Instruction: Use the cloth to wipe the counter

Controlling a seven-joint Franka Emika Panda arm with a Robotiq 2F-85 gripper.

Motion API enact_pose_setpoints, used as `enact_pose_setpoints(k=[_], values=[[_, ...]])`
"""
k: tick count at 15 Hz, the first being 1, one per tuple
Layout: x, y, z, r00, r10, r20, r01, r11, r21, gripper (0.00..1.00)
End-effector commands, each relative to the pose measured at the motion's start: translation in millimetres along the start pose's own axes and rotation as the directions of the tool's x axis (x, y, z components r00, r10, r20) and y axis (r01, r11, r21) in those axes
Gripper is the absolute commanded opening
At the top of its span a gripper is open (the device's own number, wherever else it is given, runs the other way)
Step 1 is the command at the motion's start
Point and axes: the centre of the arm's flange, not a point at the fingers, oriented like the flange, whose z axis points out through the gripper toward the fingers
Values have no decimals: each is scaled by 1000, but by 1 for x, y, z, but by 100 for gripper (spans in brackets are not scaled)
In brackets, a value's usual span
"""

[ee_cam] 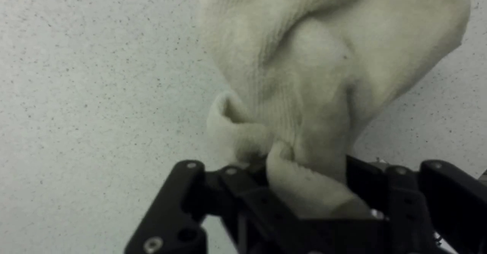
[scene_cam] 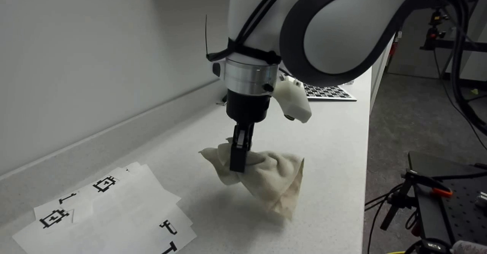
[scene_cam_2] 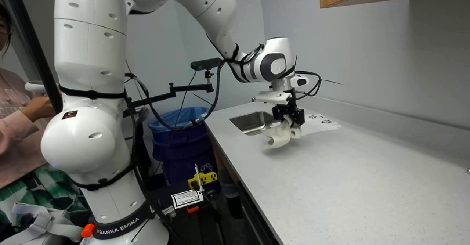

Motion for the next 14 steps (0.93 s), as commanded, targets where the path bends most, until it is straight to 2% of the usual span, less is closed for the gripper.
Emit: enact_pose_setpoints(k=[1, 7, 14], values=[[-10, 0, -13, 1000, -20, 9, 20, 999, 28, 55], [-22, -2, -22, 1000, -15, 9, 15, 1000, 26, 100], [-54, 2, -38, 1000, 18, 5, -18, 1000, 8, 100]])
